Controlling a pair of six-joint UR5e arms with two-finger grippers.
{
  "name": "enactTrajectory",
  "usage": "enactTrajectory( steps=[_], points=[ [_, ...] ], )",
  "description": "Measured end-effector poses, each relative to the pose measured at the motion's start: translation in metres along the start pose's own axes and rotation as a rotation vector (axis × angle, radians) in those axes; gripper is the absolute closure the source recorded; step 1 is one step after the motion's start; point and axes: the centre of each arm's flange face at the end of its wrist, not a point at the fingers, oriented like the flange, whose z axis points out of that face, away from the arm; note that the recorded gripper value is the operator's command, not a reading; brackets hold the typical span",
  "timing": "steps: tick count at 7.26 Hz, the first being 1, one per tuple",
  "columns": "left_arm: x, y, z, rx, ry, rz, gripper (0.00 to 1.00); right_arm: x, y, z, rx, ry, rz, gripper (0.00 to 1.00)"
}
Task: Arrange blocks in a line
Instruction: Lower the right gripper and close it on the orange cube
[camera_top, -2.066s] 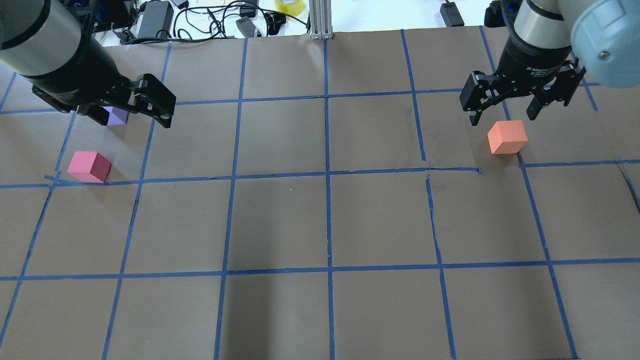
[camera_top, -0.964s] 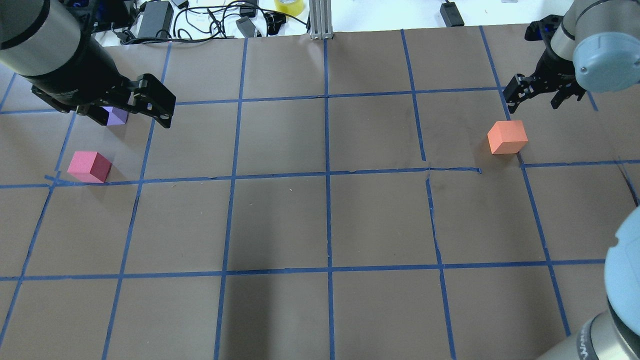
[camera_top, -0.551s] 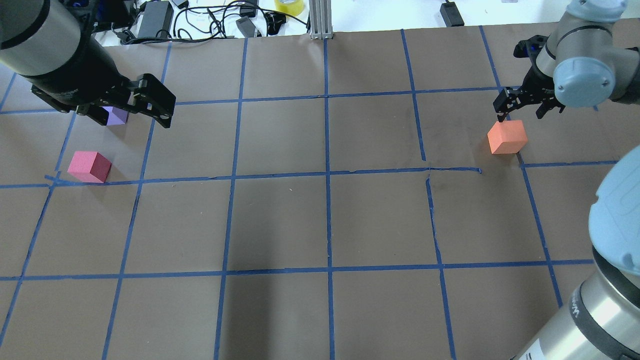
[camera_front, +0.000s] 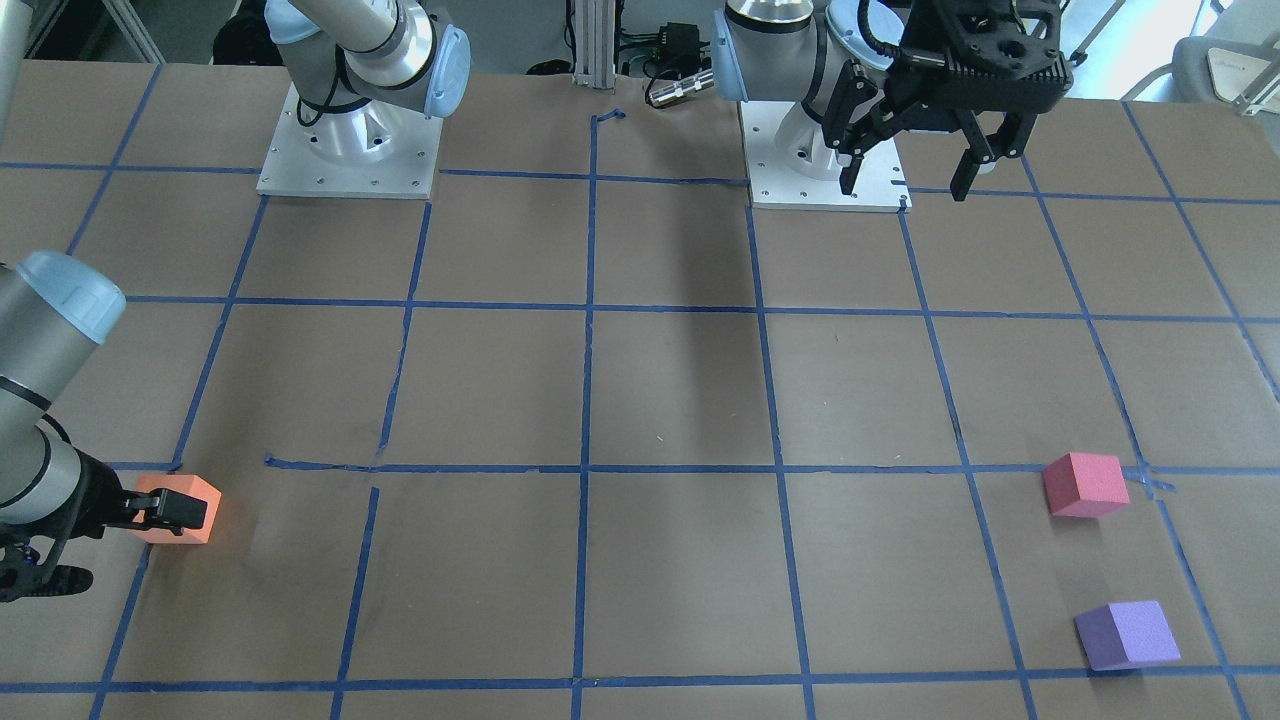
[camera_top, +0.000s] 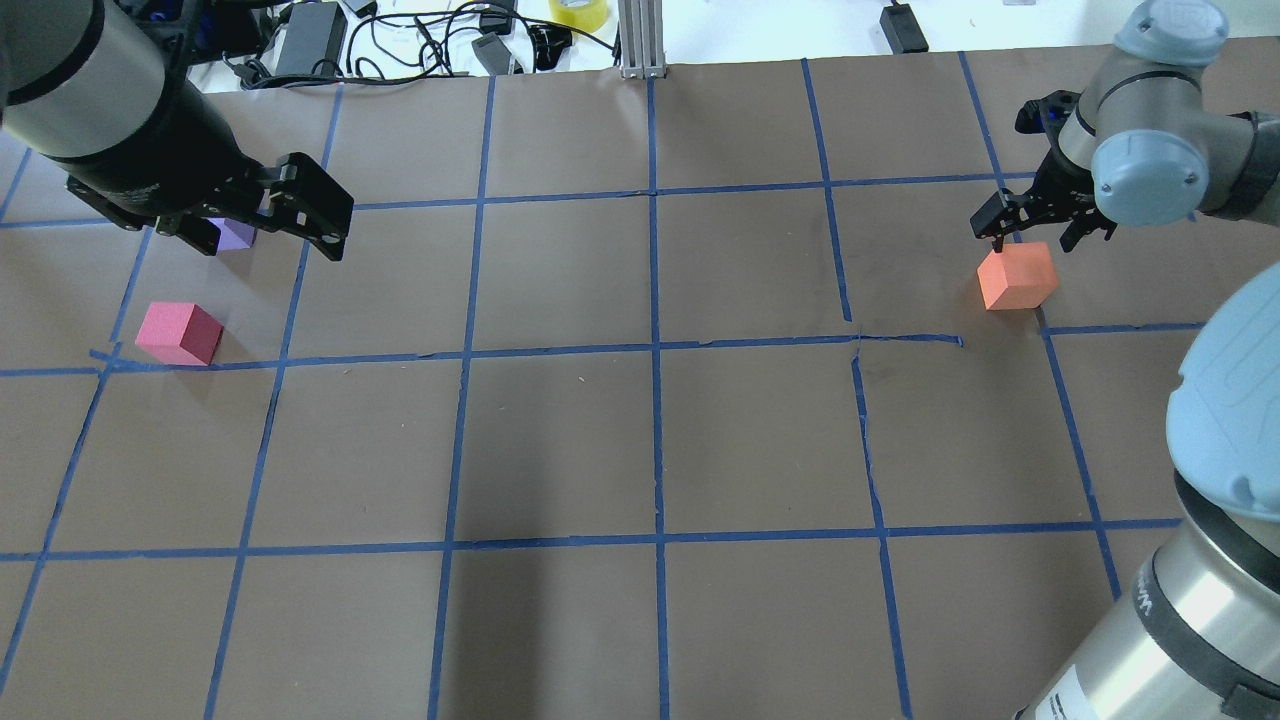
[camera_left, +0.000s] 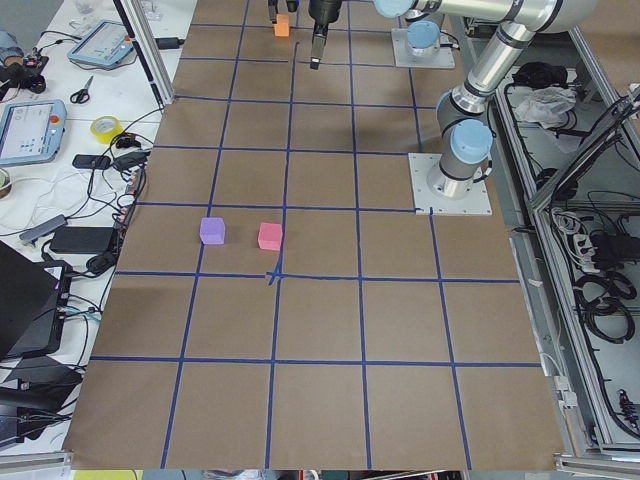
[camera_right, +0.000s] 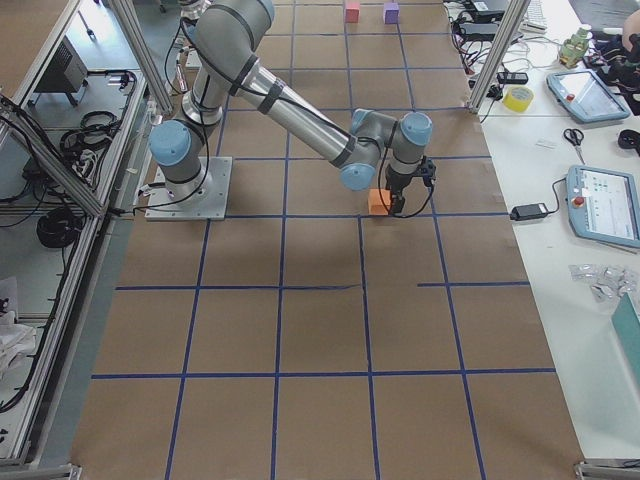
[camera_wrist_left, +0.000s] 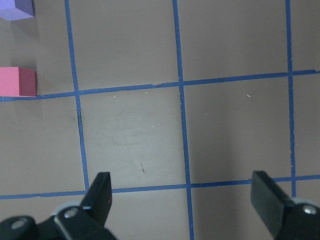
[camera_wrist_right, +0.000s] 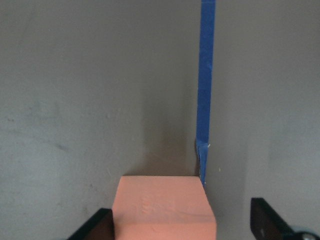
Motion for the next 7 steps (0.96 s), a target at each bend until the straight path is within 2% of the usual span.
enactTrajectory(
  steps=[5,7],
  points=[
    [0.000,0.001,0.000,0.000,0.001,0.000,0.00,-0.004,0.000,-0.024,0.034,0.016,-0.009,0.00],
    [0.000,0.001,0.000,0.001,0.000,0.000,0.00,-0.006,0.003,-0.030,0.027,0.014,-0.016,0.00]
  ],
)
